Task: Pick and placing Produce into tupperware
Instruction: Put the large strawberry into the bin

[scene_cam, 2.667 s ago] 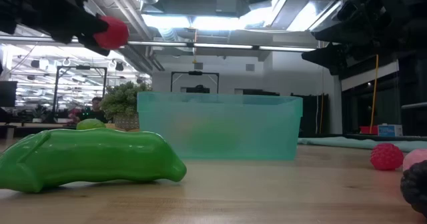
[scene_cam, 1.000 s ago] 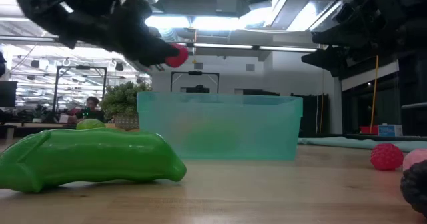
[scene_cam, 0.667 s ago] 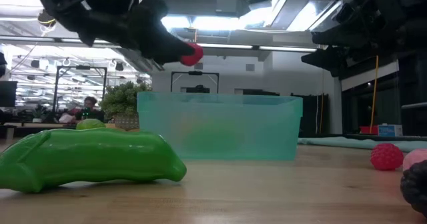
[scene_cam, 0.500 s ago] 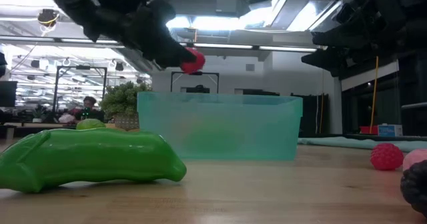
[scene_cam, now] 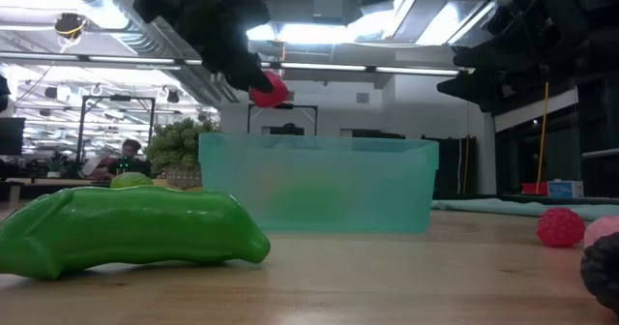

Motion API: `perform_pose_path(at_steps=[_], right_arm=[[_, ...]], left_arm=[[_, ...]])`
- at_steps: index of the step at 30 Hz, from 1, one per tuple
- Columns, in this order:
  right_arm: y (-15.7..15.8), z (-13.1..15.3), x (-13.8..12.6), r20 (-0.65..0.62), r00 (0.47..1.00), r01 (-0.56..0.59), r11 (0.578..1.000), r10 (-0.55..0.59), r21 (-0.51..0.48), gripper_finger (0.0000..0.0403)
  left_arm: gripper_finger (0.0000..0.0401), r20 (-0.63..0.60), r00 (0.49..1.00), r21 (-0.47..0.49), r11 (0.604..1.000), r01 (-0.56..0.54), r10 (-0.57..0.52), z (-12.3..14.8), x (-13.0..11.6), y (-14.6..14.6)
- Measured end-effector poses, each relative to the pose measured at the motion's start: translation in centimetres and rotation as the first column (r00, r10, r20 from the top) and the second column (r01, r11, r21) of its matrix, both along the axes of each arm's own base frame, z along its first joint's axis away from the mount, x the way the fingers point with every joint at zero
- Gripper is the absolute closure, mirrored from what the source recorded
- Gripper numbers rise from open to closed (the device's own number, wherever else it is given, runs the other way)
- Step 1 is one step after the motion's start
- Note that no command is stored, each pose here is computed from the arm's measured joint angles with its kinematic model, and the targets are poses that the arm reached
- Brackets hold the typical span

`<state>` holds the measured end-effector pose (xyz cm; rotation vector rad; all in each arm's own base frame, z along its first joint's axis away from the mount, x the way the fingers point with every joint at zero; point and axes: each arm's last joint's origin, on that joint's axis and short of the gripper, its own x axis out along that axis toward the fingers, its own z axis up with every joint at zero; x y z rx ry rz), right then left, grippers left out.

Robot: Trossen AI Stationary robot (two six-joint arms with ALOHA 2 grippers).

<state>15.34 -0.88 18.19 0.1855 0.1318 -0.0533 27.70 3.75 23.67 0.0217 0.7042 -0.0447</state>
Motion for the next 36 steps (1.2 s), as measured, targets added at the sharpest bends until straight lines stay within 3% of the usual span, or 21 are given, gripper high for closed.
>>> perform_pose_path(at_steps=[6,12,36], right_arm=[[0.0,0.0,0.0,0.0,1.0,0.0,1.0,0.0,0.002,0.0086],[0.0,0.0,0.0,0.001,1.0,0.003,1.0,-0.003,0.024,0.0086],[0.0,0.0,0.0,0.001,1.0,0.003,1.0,-0.003,0.025,0.0086]], left_arm=[[0.0232,-0.074,0.997,-0.007,1.0,0.017,-0.017,1.5,0.0,-0.4],[0.0233,-0.066,0.998,-0.02,1.0,0.002,-0.003,2.6,0.2,-0.4],[0.0236,-0.055,0.998,-0.057,0.998,0.03,-0.033,2.0,1.2,-2.4]])
